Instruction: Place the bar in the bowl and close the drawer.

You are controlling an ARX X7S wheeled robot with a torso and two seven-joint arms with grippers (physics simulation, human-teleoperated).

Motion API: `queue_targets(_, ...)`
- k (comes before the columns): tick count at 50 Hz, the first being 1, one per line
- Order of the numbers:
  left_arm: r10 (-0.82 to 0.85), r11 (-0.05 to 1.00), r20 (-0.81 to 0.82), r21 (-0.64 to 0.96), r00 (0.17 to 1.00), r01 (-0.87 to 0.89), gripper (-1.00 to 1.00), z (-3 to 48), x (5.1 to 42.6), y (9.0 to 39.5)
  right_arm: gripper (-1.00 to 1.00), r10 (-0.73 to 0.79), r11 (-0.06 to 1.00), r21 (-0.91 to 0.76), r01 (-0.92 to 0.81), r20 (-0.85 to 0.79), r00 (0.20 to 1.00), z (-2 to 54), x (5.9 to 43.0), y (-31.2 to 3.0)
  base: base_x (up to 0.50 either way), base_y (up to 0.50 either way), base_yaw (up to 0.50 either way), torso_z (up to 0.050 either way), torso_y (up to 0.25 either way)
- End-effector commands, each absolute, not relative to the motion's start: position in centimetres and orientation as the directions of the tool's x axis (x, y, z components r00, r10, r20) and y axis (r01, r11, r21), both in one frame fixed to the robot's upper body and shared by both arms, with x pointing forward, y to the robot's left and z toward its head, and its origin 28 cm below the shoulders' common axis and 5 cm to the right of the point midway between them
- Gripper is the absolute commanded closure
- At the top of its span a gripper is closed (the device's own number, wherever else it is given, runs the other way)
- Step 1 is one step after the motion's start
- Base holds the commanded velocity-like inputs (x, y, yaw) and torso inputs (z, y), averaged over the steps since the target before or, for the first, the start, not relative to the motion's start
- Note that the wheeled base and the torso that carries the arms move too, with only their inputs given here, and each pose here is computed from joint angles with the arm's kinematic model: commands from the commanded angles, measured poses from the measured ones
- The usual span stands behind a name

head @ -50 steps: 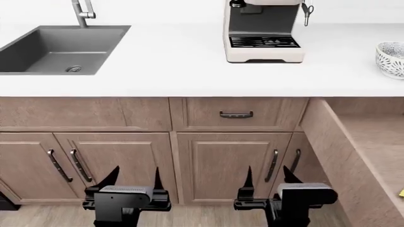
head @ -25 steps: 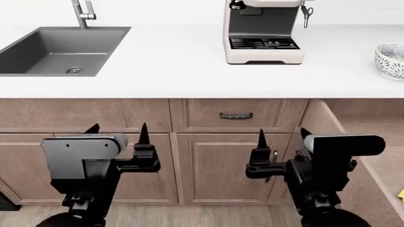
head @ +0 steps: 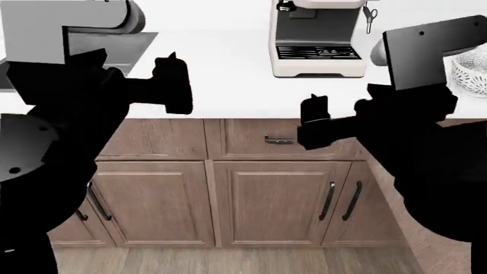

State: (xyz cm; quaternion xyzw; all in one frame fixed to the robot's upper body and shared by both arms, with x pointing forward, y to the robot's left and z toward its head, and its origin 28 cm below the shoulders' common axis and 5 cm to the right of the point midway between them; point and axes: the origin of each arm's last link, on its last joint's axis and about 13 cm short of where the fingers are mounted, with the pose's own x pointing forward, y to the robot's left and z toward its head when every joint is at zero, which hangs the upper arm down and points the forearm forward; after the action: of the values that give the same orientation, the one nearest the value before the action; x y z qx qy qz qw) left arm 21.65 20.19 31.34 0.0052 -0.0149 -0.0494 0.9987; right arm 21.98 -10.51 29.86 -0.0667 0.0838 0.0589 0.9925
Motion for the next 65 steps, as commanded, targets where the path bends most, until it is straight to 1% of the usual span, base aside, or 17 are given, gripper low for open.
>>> queue_targets(1, -0.098, 0.995, 0.004, 0.034, 0.995, 0.098, -1.00, 36.6, 21.5, 20.7, -1.00, 0.062, 0.980, -0.169, -0.106, -0.245, 0.968, 35.1, 21.6, -11.5, 0.00, 0.00, 0.00, 0.000, 0.000)
queue_targets(3, -0.101, 0.994, 0.000, 0.038, 0.995, 0.101, -1.00, 36.7, 21.5, 20.7, -1.00, 0.062, 0.980, -0.170, -0.108, -0.255, 0.965, 35.1, 21.7, -11.5, 0.00, 0.00, 0.00, 0.000, 0.000)
queue_targets(11, -0.109, 0.993, -0.018, 0.039, 0.994, 0.109, -1.00, 36.4, 21.7, 20.6, -1.00, 0.061, 0.978, -0.176, -0.112, -0.276, 0.959, 34.9, 21.6, -11.6, -0.07, -0.50, 0.00, 0.000, 0.000)
queue_targets(21, -0.105, 0.993, -0.084, 0.047, 0.991, 0.109, -1.00, 36.0, 22.2, 20.5, -1.00, 0.052, 0.973, -0.197, -0.123, -0.332, 0.942, 34.4, 22.3, -11.9, -0.07, -0.50, 0.00, 0.000, 0.000)
queue_targets(47, -0.102, 0.993, -0.087, 0.053, 0.991, 0.106, -1.00, 36.3, 22.1, 20.4, -1.00, 0.057, 0.969, -0.208, -0.136, -0.346, 0.937, 34.8, 21.9, -12.0, -0.04, -0.50, 0.00, 0.000, 0.000)
queue_targets(55, -0.102, 0.993, -0.089, 0.051, 0.991, 0.107, -1.00, 36.8, 22.1, 20.5, -1.00, 0.025, 0.965, -0.235, -0.116, -0.357, 0.934, 35.5, 22.1, -12.0, -0.02, -0.50, 0.00, 0.000, 0.000)
queue_targets(60, -0.123, 0.990, -0.134, 0.047, 0.983, 0.131, -1.00, 37.5, 22.6, 20.5, -1.00, 0.015, 0.961, -0.247, -0.127, -0.410, 0.912, 36.6, 22.6, -12.0, -0.03, -0.50, 0.00, 0.000, 0.000)
queue_targets(65, -0.143, 0.987, -0.225, 0.042, 0.964, 0.156, -1.00, 38.2, 23.8, 20.6, -1.00, 0.004, 0.951, -0.269, -0.150, -0.476, 0.879, 37.6, 23.3, -12.0, -0.01, -0.50, 0.00, 0.000, 0.000)
